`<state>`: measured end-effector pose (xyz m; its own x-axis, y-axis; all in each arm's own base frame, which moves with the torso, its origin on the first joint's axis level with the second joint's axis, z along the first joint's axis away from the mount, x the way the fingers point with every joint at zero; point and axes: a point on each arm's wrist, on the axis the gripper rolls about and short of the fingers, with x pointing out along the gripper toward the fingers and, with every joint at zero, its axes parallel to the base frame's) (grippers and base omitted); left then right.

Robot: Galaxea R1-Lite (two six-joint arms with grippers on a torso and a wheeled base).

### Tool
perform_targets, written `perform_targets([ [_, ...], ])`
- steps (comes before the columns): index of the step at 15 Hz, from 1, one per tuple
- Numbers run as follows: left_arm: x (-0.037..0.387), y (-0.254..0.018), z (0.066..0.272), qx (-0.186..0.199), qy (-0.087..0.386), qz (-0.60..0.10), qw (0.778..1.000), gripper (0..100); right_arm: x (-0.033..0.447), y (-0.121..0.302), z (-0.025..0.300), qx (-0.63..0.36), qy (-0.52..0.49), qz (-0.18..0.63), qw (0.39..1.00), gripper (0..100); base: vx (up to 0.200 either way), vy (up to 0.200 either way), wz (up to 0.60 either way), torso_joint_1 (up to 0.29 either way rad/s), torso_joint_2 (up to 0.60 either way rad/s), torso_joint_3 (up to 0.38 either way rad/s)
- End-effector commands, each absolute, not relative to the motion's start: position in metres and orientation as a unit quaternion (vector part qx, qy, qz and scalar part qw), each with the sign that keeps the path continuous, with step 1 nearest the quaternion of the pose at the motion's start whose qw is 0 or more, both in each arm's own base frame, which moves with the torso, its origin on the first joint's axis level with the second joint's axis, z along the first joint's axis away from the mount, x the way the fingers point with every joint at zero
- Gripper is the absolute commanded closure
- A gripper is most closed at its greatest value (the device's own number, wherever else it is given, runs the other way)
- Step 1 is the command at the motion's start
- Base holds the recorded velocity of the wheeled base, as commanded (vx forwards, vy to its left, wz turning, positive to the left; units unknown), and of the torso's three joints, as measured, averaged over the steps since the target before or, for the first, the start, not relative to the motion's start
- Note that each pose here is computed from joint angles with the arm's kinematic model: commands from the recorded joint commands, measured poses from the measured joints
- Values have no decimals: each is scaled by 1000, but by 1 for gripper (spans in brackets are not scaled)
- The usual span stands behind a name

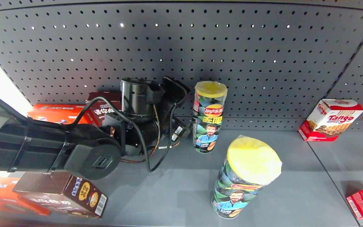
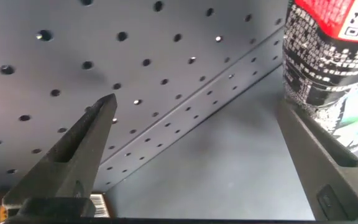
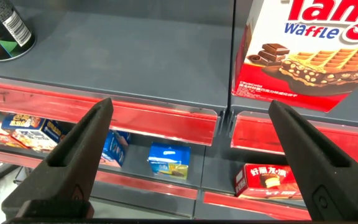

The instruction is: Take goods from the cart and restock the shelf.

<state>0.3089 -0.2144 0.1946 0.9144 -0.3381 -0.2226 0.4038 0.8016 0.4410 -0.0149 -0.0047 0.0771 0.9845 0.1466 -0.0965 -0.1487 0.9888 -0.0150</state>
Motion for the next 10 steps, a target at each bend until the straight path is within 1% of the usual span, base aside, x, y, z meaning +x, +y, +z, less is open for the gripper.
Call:
perform_targets([
  [1,310,-218,191,248,70,-199,945,0,-15,-5,77,-11,48,74,996,0,0,0,0,0,0,0],
  [7,314,-221,188,249,71,-205,944,0,-15,-5,77,-11,48,74,996,0,0,0,0,0,0,0],
  [10,312,-217,186,255,75,-201,943,0,-15,-5,77,-11,48,74,996,0,0,0,0,0,0,0],
])
